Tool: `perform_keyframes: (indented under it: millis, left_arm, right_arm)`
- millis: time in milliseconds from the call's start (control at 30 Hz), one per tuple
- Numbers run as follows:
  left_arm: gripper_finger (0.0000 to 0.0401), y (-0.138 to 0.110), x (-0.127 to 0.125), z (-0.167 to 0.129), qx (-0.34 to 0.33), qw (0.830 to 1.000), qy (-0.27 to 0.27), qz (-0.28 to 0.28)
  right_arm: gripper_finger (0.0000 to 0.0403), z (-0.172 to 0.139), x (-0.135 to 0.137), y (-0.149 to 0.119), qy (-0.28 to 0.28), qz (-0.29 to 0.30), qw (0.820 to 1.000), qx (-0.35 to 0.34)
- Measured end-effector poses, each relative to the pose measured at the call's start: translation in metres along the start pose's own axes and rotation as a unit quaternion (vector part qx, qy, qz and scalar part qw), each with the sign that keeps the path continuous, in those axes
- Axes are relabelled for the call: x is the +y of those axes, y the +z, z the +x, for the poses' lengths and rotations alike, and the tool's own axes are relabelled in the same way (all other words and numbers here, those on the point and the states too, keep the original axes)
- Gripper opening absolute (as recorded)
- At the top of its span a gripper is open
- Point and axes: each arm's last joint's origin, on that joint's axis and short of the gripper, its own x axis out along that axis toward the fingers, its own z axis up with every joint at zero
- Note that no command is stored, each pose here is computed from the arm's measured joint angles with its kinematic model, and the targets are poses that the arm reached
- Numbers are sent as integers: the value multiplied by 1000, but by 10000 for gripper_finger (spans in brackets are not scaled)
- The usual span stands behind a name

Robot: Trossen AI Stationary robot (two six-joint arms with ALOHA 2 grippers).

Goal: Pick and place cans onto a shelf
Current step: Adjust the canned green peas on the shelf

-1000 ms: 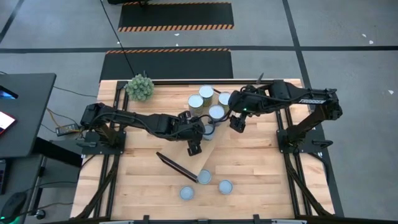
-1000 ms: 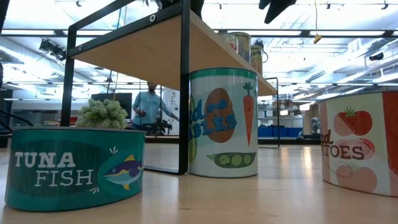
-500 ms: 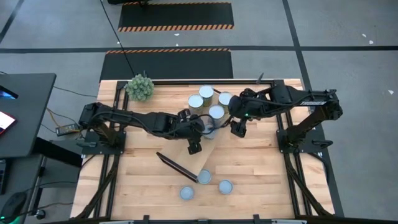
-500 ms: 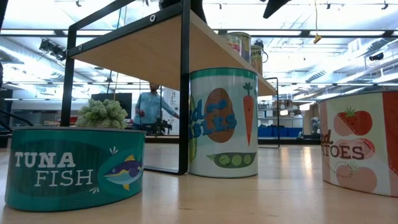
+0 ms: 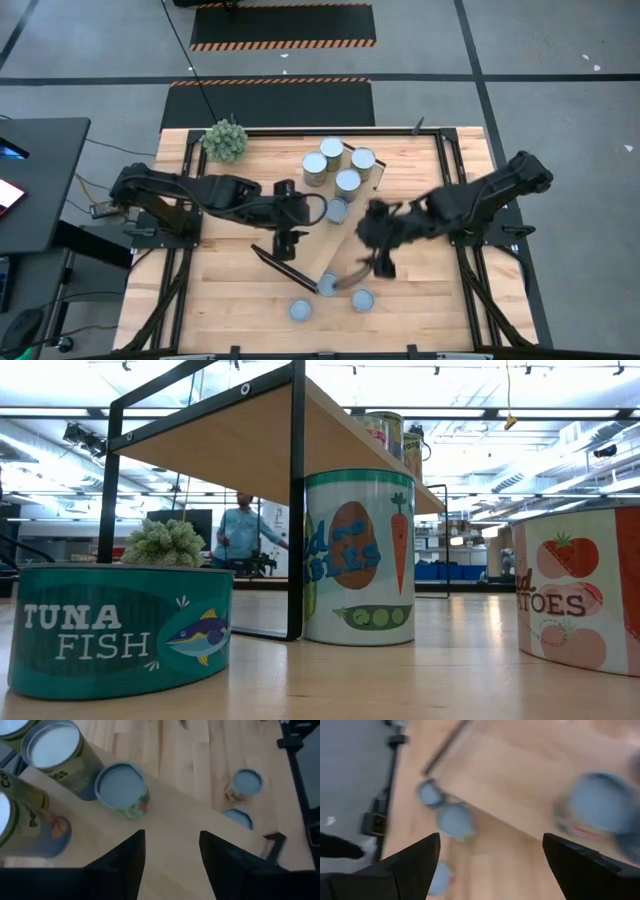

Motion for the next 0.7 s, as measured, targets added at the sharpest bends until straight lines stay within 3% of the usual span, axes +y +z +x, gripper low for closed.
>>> perform_keyframes:
  millis: [167,300,433,567,700]
  left_arm:
    - [192,-6,-2,-17,2,1000,-7,-1]
    - [192,-11,-3,-25,14,1000,-10,-9]
    - [192,-13,-5,-32,12,1000,-21,-13]
    - [192,-14,-6,-38,6,999,-26,-17]
    - [192,-16,-6,-47,-4,999,-29,-29]
  right_arm:
    - [359,38,23,-27,54,-40,997,-47]
    - [359,62,28,-50,73,-31,994,-69]
    - [359,72,20,-66,14,-2,999,-51]
    - [354,67,9,-57,-70,35,994,-76]
    - [348,64,-4,-43,-89,65,990,-86]
